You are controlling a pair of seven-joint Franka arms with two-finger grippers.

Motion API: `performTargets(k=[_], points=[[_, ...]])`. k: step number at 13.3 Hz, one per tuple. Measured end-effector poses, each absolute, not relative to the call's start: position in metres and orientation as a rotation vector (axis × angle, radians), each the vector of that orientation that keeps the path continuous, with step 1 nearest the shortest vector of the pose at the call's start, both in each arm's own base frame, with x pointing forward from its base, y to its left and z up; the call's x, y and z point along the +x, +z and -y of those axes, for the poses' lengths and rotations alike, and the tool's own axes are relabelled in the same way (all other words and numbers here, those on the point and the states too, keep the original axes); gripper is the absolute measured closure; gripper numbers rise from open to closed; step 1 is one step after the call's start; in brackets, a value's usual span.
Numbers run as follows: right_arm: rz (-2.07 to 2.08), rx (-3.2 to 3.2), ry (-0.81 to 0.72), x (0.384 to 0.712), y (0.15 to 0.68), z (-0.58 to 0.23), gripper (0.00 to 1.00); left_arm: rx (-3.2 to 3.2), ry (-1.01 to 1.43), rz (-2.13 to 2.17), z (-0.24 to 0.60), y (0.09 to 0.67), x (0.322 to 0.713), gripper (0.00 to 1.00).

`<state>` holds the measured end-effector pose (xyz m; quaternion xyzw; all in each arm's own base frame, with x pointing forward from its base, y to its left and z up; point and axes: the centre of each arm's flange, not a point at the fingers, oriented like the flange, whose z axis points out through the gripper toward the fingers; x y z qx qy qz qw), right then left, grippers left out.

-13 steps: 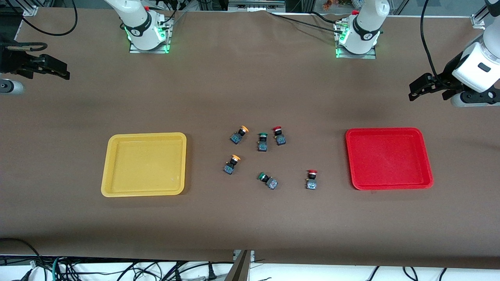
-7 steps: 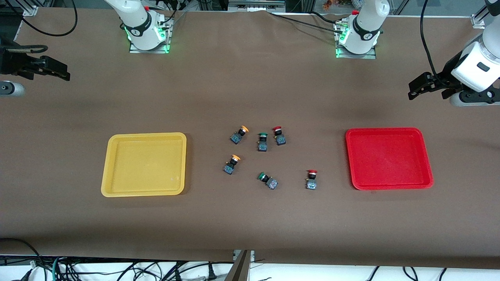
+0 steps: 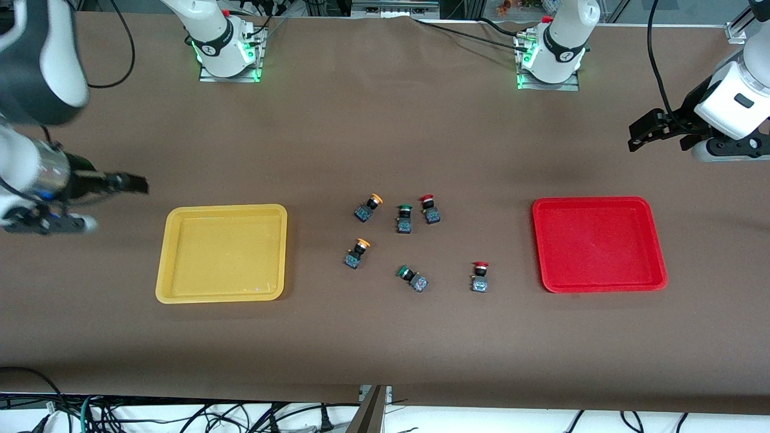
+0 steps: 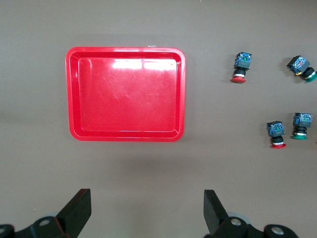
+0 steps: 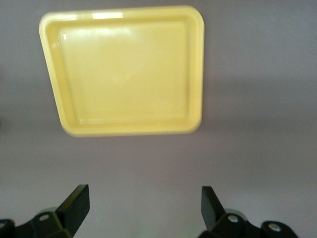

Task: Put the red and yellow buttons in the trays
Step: 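Reach the right gripper to orange button while the left gripper reaches red button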

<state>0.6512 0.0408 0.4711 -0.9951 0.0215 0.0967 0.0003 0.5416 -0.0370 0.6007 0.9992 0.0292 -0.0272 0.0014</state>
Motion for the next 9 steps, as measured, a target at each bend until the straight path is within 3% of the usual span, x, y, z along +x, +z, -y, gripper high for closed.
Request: performTargets(k=[4,9], points=[[-0.428,-3.099,0.126,0.685,0.365,-0.166,0.0,3.133,-0.176,-0.089,0.039,0.573,0.553,0.0],[-0.794,-2.91,-0.104,0.668,0.295,-0.322,0.0,3.121,-0.243,0.019,0.102,0.434,0.644,0.0]])
